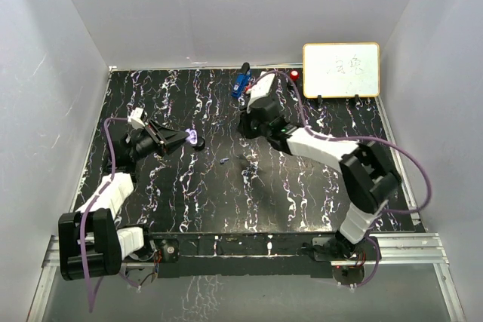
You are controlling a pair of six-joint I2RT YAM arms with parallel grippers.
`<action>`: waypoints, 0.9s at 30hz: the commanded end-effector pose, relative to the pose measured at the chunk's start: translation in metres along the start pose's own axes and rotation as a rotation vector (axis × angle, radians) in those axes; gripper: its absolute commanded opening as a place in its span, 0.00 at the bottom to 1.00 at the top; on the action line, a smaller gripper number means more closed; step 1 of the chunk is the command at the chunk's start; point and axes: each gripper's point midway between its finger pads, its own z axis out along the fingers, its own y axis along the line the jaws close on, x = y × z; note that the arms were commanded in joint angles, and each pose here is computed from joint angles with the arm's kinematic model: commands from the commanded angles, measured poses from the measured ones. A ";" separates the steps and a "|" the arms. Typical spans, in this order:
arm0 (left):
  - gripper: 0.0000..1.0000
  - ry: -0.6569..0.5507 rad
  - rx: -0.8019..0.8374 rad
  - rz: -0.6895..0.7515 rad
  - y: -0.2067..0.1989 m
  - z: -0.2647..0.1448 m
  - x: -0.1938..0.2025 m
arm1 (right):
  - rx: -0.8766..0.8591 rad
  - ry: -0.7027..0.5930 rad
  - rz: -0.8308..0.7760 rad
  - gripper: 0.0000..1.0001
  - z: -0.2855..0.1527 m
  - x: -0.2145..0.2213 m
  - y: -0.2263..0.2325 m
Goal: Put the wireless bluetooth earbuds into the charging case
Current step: Pick up the earbud from the center of the board, then place the earbud in the charging case.
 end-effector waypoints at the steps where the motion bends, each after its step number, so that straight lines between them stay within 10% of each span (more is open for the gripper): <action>1: 0.00 0.073 0.045 -0.011 -0.008 0.008 0.017 | -0.220 -0.313 0.081 0.07 -0.043 -0.087 0.030; 27: 0.00 0.206 0.208 -0.100 -0.040 0.054 0.046 | -0.696 -0.647 0.075 0.04 -0.144 -0.125 0.094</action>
